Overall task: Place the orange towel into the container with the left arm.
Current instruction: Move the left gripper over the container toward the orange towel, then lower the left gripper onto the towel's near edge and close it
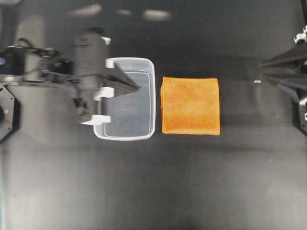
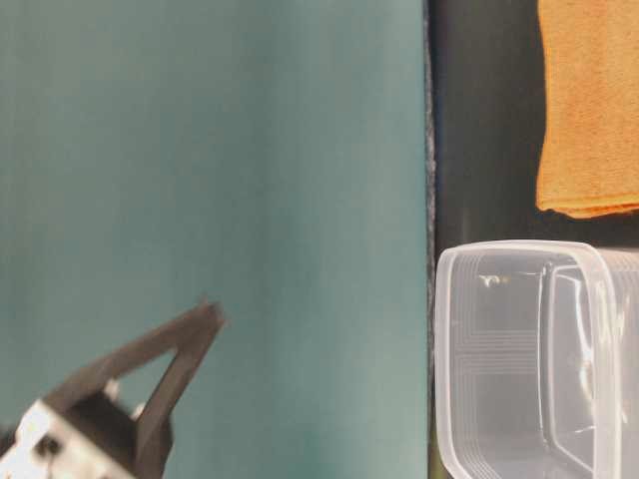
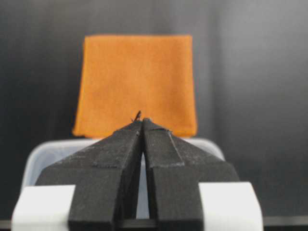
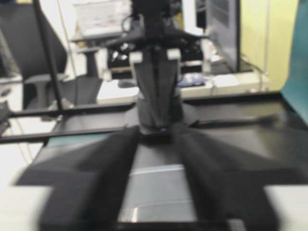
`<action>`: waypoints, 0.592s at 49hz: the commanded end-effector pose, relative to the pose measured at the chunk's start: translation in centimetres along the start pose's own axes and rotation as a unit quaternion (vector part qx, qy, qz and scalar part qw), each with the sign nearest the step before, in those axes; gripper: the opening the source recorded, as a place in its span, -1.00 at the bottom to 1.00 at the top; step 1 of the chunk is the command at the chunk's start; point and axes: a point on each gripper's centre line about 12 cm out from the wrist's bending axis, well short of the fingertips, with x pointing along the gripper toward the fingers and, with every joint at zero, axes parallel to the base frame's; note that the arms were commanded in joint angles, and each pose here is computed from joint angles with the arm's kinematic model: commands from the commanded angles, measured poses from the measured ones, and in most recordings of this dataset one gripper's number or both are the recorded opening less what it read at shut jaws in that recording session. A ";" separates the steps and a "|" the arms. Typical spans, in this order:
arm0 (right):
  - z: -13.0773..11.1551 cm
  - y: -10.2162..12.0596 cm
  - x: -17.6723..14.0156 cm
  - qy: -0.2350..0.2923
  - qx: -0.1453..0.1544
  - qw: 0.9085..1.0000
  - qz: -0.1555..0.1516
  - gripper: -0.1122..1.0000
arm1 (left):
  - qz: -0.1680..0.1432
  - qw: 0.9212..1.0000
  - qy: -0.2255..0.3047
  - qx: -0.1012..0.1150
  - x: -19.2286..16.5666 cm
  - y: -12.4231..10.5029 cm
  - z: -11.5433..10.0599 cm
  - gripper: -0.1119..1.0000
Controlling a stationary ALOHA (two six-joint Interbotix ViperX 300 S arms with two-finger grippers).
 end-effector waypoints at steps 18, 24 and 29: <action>0.4 0.0 0.0 -0.001 0.015 1.000 0.000 0.57 | 0.007 0.996 0.092 0.003 9.7 0.9 4.0 0.35; 0.6 0.0 -0.1 -0.005 0.017 1.000 -0.001 0.57 | 0.000 0.994 0.107 0.025 13.4 0.5 3.6 0.80; 0.8 0.0 -0.2 -0.012 0.017 1.000 -0.001 0.57 | -0.006 0.990 0.132 0.050 16.6 0.0 2.3 0.82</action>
